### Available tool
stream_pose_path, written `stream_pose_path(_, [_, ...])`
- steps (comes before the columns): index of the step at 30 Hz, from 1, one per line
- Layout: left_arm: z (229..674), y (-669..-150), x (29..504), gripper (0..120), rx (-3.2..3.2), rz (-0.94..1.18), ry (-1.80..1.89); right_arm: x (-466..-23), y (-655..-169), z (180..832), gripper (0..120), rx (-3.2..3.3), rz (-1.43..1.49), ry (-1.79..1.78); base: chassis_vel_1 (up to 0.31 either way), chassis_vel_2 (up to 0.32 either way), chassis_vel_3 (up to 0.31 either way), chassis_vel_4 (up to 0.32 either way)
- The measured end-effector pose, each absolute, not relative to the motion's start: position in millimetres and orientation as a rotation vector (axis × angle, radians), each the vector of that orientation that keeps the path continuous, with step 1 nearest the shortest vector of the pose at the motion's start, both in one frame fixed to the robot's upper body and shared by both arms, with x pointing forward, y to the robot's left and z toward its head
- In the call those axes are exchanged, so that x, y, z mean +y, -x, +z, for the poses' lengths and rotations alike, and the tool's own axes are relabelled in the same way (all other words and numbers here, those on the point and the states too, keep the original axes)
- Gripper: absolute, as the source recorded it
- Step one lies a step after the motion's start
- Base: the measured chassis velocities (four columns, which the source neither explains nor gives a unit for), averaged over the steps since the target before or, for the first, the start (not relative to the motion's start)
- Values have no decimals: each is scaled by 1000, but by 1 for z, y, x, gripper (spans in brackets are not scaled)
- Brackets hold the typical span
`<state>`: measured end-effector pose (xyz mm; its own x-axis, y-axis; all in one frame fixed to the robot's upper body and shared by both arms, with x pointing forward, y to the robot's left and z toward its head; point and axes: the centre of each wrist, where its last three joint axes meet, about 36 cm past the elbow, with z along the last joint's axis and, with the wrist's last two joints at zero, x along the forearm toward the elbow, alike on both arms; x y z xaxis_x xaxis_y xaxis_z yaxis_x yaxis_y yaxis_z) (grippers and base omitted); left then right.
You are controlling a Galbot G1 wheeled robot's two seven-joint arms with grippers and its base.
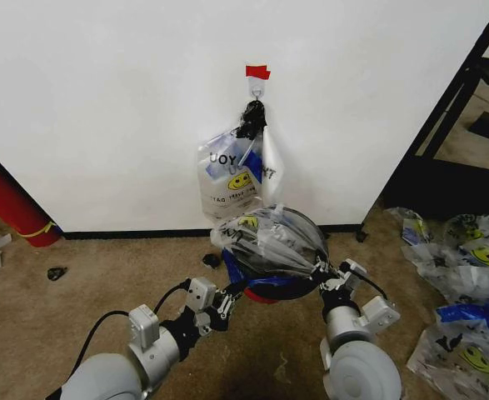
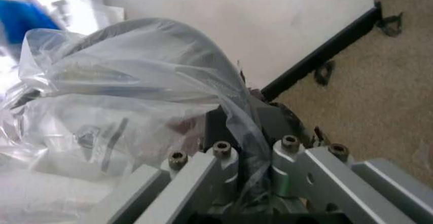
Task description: Pick up the garbage bag from the wall and place it over the trash bin.
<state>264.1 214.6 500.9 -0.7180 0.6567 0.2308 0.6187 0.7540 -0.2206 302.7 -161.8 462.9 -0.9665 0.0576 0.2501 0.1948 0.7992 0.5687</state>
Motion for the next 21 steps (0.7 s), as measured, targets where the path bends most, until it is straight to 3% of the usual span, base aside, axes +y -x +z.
stream_pose_path(9, [483,-238,205,0,-2596,208,990,-164,-313,470,0,-2685,-1000,229,0,0,0,0])
stream_pose_path(21, [452,-246,192,0,-2587,160,1006,-158,-306,491,0,-2602,-1134,203,0,0,0,0])
